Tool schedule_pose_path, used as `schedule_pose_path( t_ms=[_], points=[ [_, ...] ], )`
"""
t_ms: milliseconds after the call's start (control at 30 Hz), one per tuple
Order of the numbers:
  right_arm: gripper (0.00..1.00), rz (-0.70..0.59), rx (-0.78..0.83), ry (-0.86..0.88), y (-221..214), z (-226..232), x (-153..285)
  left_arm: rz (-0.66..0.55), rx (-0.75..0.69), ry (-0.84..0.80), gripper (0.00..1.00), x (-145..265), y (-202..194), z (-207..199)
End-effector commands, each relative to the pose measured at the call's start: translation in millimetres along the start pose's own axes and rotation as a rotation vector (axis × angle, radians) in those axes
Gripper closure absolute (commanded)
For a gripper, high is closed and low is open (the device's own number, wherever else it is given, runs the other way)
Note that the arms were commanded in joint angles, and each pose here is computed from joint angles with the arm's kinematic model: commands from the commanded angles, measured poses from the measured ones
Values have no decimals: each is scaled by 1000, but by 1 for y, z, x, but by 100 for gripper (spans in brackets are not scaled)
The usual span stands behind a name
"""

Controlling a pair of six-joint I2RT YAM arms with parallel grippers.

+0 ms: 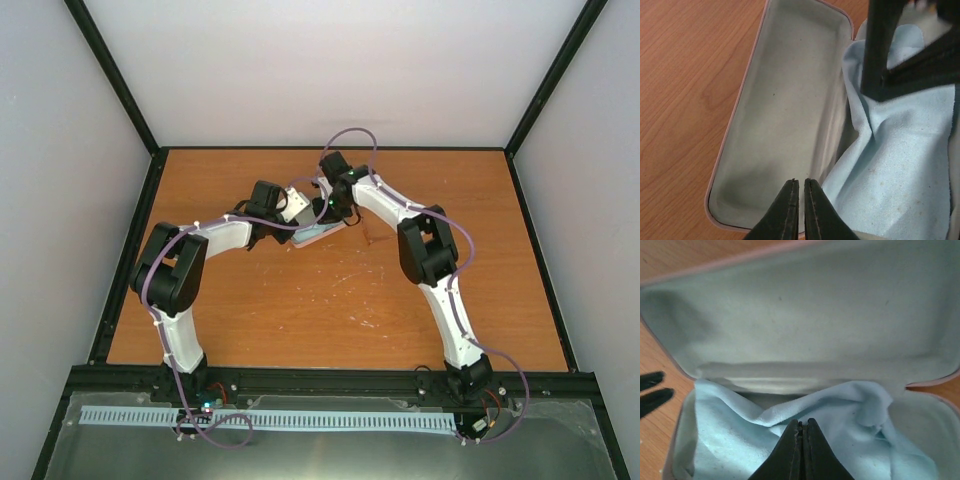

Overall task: Organize the sunglasses
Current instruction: Place the glasses cleaning cloth in the sunglasses case.

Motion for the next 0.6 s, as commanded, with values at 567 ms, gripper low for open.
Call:
schedule_pose_path(
  t_ms=[567],
  points=[
    [96, 98, -11, -275, -29, -27, -1, -51, -12, 31, 91, 14, 18, 9]
  ],
)
Point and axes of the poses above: each gripper's point midway between its finger pads, its own x axis back along the fingers, its own z axis along the line the jaws close on, y = z × x, the point moved 10 cm from there along x, back along the fingers, and after that the axes turned 7 degrees about -x, right-handed, at the moved point
